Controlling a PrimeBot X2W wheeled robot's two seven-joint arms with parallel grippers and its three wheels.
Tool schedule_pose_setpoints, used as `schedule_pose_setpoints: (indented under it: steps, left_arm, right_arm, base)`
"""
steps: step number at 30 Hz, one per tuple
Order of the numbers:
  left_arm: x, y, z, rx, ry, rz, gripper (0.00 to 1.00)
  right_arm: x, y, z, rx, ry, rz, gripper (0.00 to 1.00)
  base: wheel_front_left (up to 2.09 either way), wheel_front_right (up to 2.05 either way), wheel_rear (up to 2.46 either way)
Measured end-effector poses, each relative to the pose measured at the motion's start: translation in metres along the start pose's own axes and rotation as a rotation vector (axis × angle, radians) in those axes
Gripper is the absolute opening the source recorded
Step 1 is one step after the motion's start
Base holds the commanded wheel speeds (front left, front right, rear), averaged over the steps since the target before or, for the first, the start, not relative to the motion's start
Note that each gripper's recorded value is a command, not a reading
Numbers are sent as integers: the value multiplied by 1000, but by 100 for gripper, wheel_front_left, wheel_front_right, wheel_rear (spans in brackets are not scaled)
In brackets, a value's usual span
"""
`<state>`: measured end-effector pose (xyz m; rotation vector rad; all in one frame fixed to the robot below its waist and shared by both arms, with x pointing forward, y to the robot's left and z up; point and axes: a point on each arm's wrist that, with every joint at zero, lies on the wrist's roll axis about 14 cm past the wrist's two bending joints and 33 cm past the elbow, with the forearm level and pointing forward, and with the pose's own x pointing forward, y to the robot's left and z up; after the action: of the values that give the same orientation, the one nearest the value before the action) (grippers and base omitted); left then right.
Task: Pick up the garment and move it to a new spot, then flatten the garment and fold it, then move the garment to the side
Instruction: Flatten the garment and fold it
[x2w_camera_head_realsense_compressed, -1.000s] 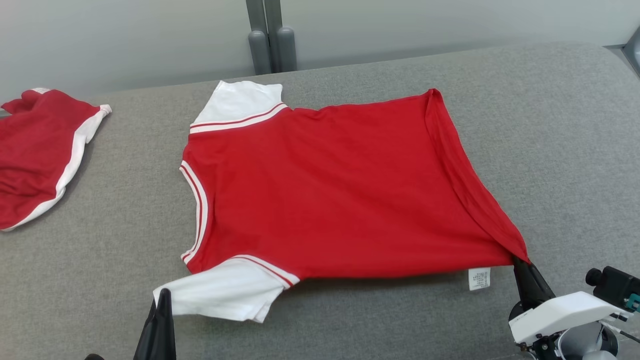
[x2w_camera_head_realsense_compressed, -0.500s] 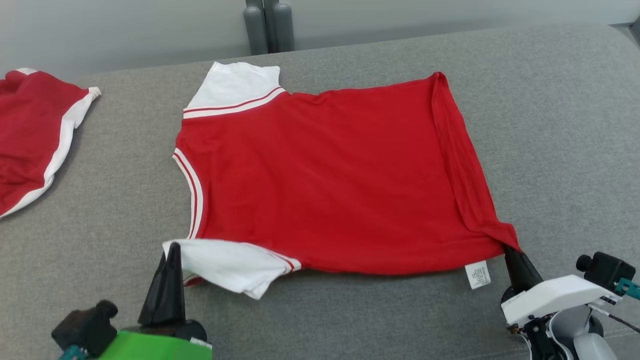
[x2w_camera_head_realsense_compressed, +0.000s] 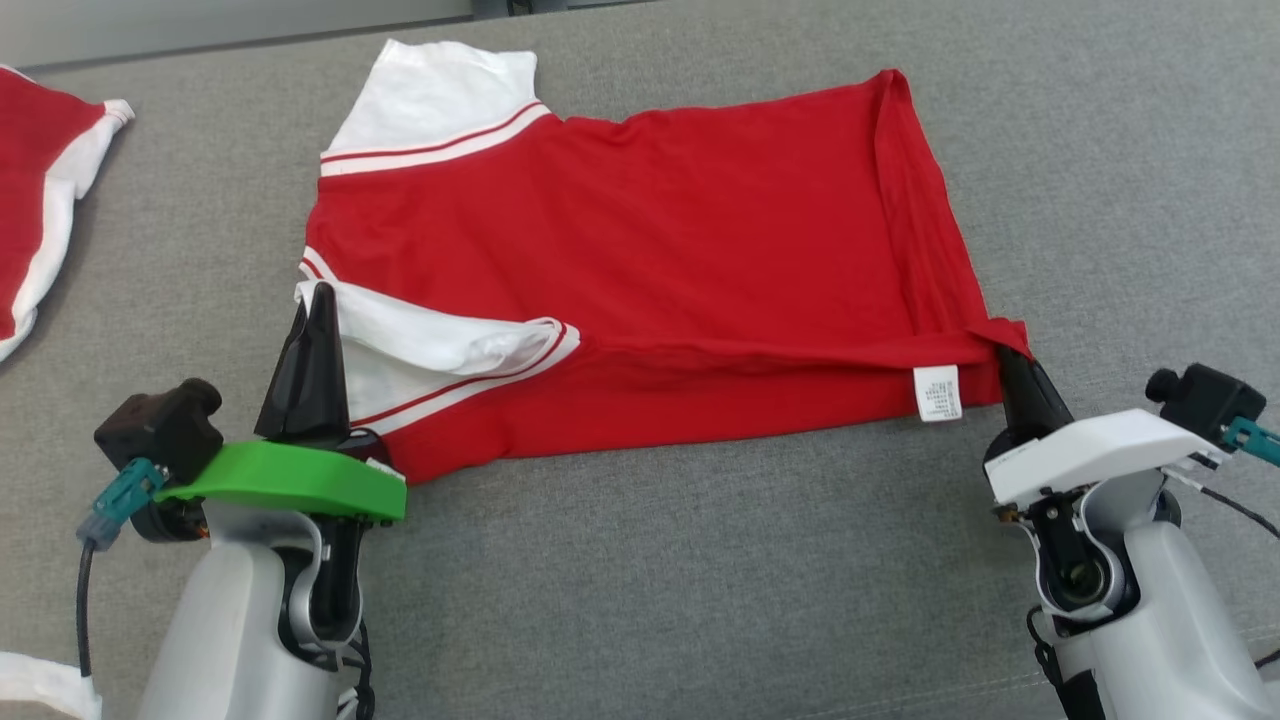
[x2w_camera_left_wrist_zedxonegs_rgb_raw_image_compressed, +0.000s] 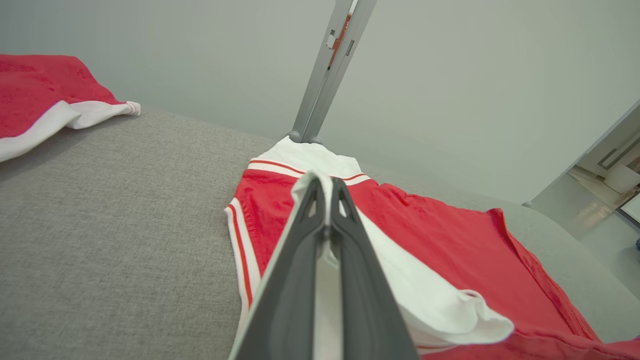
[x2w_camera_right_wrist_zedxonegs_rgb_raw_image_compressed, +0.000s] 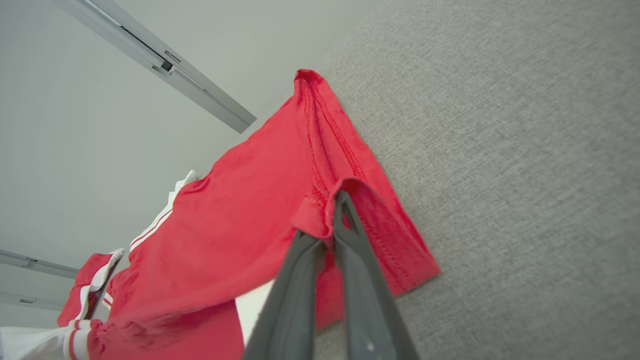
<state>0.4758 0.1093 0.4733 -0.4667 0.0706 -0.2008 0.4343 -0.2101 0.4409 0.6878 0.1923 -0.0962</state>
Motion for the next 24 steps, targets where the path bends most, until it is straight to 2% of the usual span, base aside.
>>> schedule_pose_setpoints:
  steps: [10,11,12,13,14,15,24]
  left_arm:
    - [30,24,-31,-1,58,47,0]
    - [32,25,-32,0,62,51,0]
    - [33,27,-33,2,66,57,0]
    - [35,28,-35,5,74,59,29]
    - [36,28,-37,7,79,57,70]
    - [37,26,-37,8,80,52,100]
    - [41,7,-20,-4,27,-10,100]
  right_arm:
    - [35,-9,-15,-19,33,-35,0]
    - [37,-8,-16,-20,35,-34,13]
    - [39,-7,-17,-23,36,-32,40]
    - [41,-5,-18,-30,40,-26,92]
    - [42,-2,-18,-38,38,-19,100]
    - [44,0,-18,-48,34,-11,100]
    - [49,23,11,-112,-97,51,100]
  base:
    - [0,0,0]
    - [0,0,0]
    - [0,0,0]
    - [0,0,0]
    - [0,0,0]
    - [0,0,0]
    - [0,0,0]
